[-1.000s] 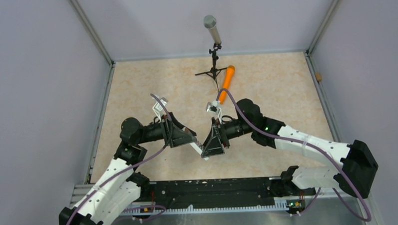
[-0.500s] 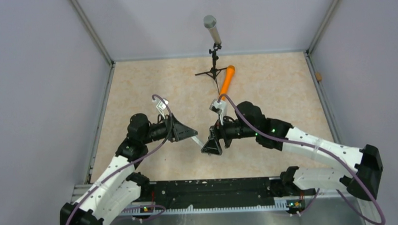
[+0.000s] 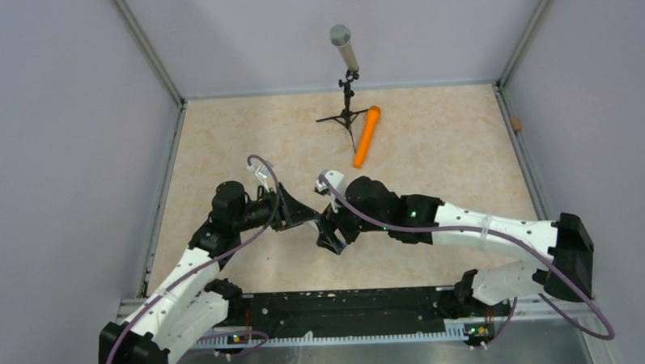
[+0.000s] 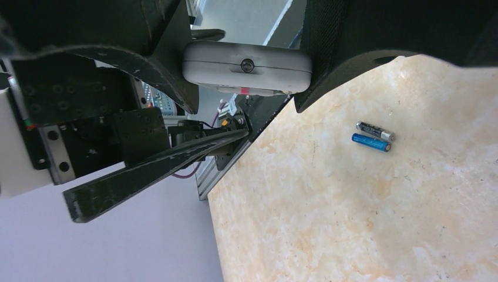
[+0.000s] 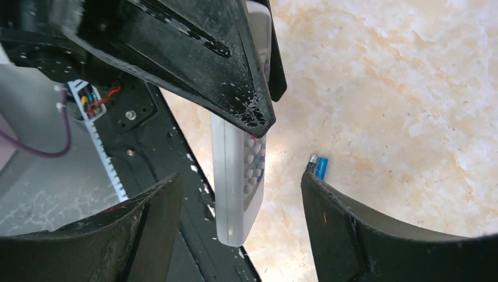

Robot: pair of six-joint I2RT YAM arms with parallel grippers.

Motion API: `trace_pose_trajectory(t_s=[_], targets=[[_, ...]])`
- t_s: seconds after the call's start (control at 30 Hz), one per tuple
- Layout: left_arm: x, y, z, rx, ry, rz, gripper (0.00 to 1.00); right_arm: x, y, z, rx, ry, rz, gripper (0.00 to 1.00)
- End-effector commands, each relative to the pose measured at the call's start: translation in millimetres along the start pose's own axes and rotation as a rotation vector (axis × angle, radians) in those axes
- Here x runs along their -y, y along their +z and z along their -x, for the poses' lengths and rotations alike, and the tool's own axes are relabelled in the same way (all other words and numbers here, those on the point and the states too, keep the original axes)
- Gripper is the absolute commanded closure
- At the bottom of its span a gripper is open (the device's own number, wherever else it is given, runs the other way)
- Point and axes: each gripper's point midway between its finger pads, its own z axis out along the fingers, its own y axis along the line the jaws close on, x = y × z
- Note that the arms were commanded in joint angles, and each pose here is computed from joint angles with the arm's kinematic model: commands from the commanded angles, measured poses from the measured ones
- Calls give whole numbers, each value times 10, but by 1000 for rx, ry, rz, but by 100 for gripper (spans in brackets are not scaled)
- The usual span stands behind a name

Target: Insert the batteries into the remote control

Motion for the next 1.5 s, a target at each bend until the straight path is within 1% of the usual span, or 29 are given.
trace_pose_trajectory(t_s=[0.0, 0.13, 0.47, 0.63, 0.73, 0.93, 1.07, 1.1, 1.13, 1.17, 1.2, 1.23, 1.27, 1.33, 1.47], targets=[[165, -12, 125, 26, 19, -31, 100, -15, 33, 160, 31, -44, -32, 29], [140, -6, 119, 21, 6, -26, 100, 16, 123, 85, 6, -63, -77, 31], [89, 15, 102, 6, -22, -12, 100, 15, 211, 51, -30, -100, -115, 37], [71, 19, 95, 3, -34, -8, 100, 39, 253, -14, -68, -125, -155, 44], [69, 20, 95, 2, -38, -7, 100, 34, 266, -45, -81, -128, -157, 58], [69, 23, 84, -2, -49, -14, 100, 1, 267, -53, -90, -128, -141, 100], [90, 27, 76, -5, -46, -34, 99, -3, 249, -72, -95, -129, -137, 100], [91, 25, 76, -6, -43, -37, 92, -5, 245, -81, -97, -129, -134, 100], [91, 24, 75, -5, -39, -37, 81, -17, 230, -79, -94, -130, -127, 100], [94, 20, 75, -4, -31, -38, 67, -27, 214, -76, -91, -129, -120, 100], [97, 13, 78, 0, -23, -39, 56, -31, 203, -86, -92, -132, -117, 100], [109, 5, 87, 5, -13, -42, 45, -38, 186, -86, -92, -133, -112, 100], [122, -2, 91, 7, -4, -46, 37, -42, 169, -85, -94, -139, -109, 100], [172, -25, 101, 11, 22, -59, 28, -54, 129, -101, -105, -148, -98, 100], [234, -76, 106, 12, 85, -70, 14, -98, 23, -124, -126, -156, -45, 100]])
